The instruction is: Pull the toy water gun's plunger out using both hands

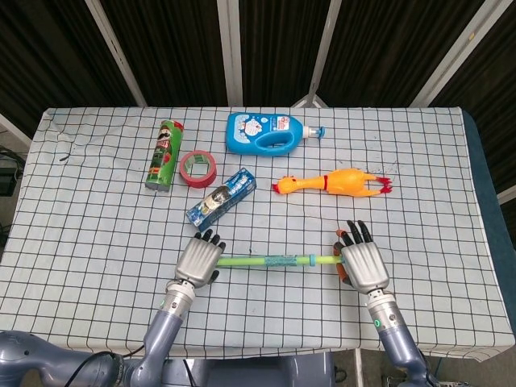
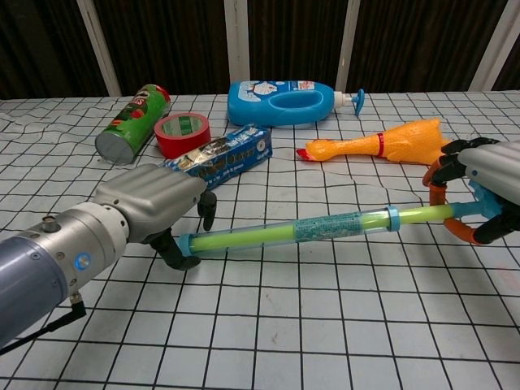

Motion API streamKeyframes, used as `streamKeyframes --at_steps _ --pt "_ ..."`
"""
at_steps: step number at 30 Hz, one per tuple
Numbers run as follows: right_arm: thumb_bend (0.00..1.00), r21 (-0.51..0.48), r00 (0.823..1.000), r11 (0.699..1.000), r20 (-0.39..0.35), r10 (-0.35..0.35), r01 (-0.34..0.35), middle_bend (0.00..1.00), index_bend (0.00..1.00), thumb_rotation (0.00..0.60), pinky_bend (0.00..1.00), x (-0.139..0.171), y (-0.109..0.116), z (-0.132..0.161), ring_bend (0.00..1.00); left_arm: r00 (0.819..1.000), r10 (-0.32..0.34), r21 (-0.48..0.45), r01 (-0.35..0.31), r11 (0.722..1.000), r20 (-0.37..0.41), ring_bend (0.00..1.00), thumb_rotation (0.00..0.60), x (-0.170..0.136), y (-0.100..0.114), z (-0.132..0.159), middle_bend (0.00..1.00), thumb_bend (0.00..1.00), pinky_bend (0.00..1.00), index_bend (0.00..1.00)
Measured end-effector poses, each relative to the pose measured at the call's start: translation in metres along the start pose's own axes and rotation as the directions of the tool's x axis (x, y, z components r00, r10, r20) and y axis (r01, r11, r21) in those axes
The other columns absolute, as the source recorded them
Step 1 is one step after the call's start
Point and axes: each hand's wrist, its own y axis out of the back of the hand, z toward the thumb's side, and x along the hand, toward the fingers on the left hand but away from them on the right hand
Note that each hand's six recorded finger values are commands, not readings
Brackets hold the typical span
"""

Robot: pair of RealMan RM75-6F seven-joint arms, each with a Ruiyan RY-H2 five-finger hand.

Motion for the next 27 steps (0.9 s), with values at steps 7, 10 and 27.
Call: streamKeyframes --at_steps 7,10,27 --pt "0.51 -0.004 1.0 1.0 0.0 0.002 -0.002 0.26 0.72 0.6 0.0 0.0 -0.001 0.0 0.0 1.0 0.002 -0.005 -0.003 1.0 -0.007 0.19 0.6 0.001 -0.002 0.0 0.29 0.48 0.33 0.47" --pt "0.51 -0.003 1.0 1.0 -0.001 0.003 -0.003 0.26 0.72 0.6 0.0 0.0 -0.001 0.0 0.0 1.0 -0.006 -0.015 0.006 1.0 -0.013 0.19 0.6 0.002 -0.004 0.0 0.29 0.54 0.33 0.52" --pt "0.51 0.003 1.0 1.0 0.018 -0.02 0.02 0.26 0.72 0.6 0.0 -0.002 0.009 -0.007 0.0 0.999 0.035 -0.072 -0.035 0.997 -0.012 0.19 0.6 0.002 0.005 -0.004 0.31 0.58 0.33 0.59"
